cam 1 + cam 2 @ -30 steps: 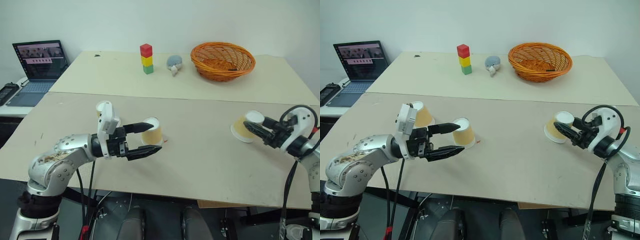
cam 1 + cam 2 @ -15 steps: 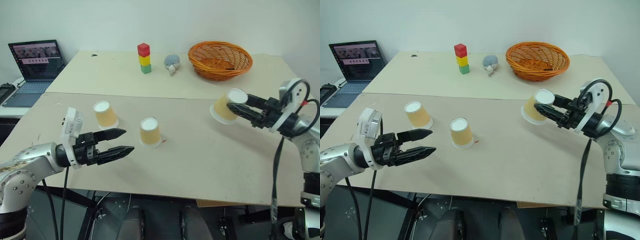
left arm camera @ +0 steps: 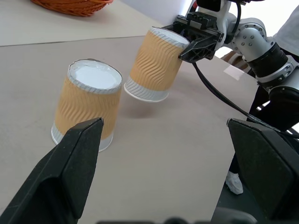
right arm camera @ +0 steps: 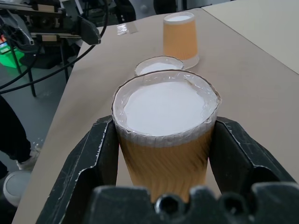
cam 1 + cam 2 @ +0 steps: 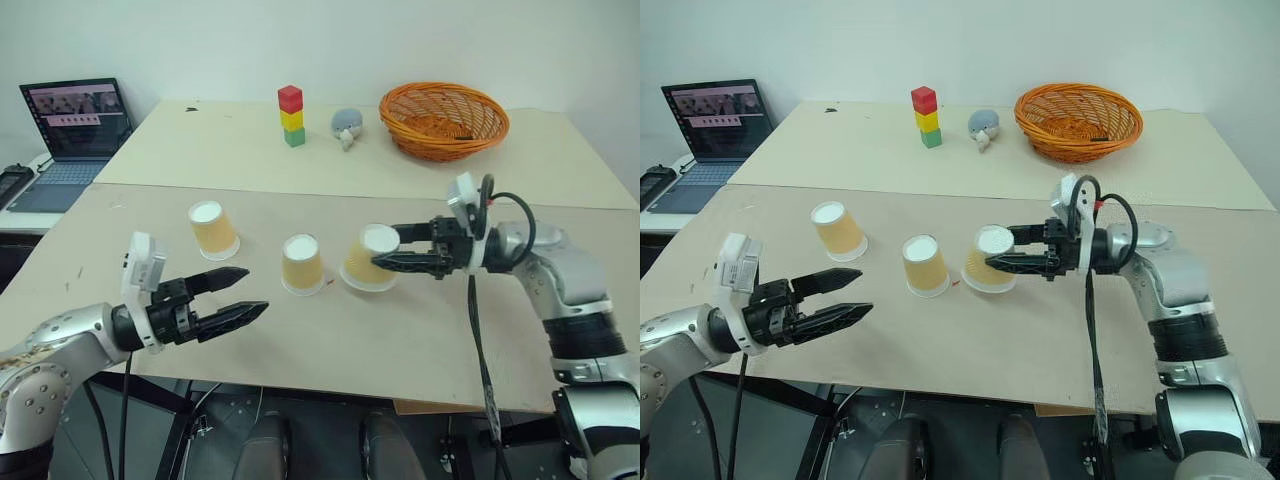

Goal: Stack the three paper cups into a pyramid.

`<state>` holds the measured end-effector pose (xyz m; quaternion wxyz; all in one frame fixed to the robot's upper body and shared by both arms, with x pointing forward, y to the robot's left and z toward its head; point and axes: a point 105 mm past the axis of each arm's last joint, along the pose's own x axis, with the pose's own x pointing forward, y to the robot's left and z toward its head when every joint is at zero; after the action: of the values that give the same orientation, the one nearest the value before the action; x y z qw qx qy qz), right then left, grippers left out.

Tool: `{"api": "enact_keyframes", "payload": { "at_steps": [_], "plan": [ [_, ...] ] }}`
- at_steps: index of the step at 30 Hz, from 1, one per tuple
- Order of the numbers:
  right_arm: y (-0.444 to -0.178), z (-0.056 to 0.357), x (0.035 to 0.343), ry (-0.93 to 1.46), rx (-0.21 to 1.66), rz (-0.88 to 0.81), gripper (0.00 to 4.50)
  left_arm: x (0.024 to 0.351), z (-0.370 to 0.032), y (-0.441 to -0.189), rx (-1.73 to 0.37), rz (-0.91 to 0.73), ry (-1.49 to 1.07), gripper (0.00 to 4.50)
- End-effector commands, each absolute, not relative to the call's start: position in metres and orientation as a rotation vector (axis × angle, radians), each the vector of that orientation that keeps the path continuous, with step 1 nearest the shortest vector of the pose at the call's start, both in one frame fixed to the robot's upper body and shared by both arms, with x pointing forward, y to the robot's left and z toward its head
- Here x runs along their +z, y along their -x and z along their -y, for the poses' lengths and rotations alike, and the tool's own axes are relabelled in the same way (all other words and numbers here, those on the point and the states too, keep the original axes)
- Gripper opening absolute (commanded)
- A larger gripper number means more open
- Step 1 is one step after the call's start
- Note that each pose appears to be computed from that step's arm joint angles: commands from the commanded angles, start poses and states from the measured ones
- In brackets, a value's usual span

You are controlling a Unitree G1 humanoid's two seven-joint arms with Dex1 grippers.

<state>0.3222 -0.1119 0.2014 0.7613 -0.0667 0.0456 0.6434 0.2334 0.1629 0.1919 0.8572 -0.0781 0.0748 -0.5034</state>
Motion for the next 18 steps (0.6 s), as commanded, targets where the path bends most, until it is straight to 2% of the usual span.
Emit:
{"api": "enact_keyframes", "payload": {
  "at_steps": [1, 18],
  "plan": [
    [-0.326, 0.106, 0.21, 0.173, 1.419, -0.054, 2.57, 0.202, -0.159, -0.23, -1.071, -0.105, 0.144, 4.5],
    [-0.336, 0.095, 0.194, 0.153, 1.44, -0.065, 2.57, 0.205, -0.155, -0.233, -1.075, -0.086, 0.179, 4.5]
  ]
}}
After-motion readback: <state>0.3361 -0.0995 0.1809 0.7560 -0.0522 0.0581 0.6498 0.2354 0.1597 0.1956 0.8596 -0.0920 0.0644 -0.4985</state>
